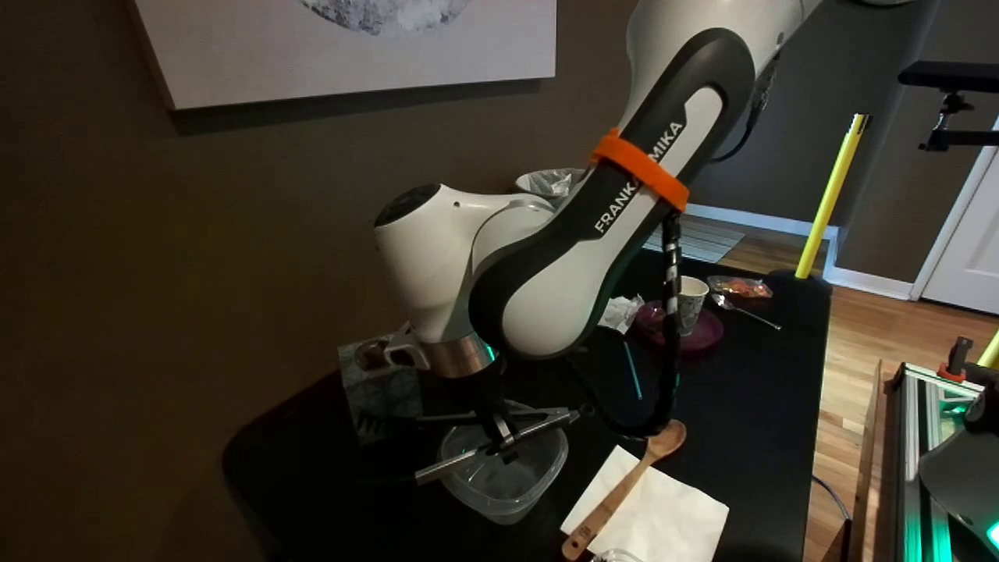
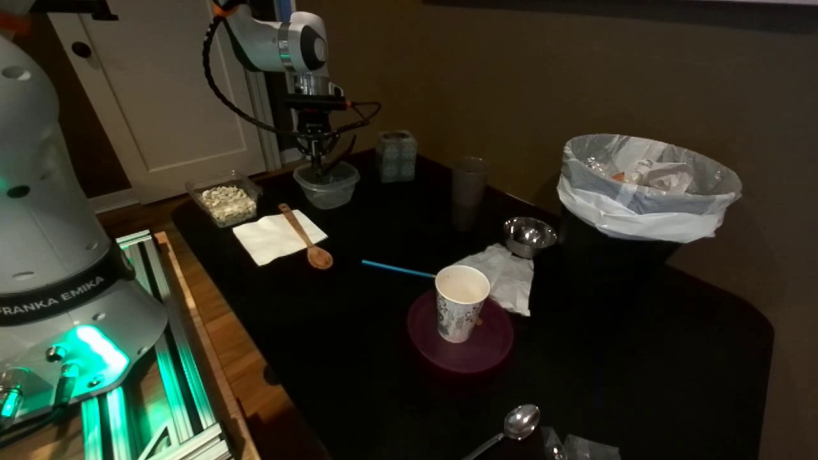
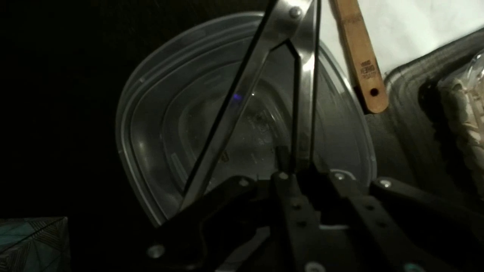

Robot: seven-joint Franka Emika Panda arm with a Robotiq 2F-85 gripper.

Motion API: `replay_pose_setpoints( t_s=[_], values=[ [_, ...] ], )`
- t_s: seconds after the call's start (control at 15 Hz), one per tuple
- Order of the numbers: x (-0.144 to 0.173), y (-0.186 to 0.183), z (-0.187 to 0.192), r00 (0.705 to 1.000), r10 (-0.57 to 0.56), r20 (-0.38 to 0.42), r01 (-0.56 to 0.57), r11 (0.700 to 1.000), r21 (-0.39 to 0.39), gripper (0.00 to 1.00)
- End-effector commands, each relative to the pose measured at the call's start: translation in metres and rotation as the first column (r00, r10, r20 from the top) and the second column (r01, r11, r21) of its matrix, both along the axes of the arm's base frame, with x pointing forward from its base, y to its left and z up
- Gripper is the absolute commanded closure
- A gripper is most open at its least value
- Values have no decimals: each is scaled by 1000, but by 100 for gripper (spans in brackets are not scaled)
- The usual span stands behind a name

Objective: Put the tongs on the transparent bowl

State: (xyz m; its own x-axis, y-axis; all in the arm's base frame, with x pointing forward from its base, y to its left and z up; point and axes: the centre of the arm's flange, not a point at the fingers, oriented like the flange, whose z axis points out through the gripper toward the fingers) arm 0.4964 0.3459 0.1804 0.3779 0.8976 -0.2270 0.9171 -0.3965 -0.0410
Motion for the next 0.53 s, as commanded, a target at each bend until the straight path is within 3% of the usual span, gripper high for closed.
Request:
replay_pose_setpoints(
  t_s=[0.0, 0.4, 0.47],
  values=[
    [9, -2, -10, 999, 18, -28, -18, 1000, -18, 97],
    [7, -4, -21, 999, 8, -49, -8, 1000, -18, 97],
    [6, -3, -21, 999, 8, -50, -9, 1000, -18, 74]
  ],
)
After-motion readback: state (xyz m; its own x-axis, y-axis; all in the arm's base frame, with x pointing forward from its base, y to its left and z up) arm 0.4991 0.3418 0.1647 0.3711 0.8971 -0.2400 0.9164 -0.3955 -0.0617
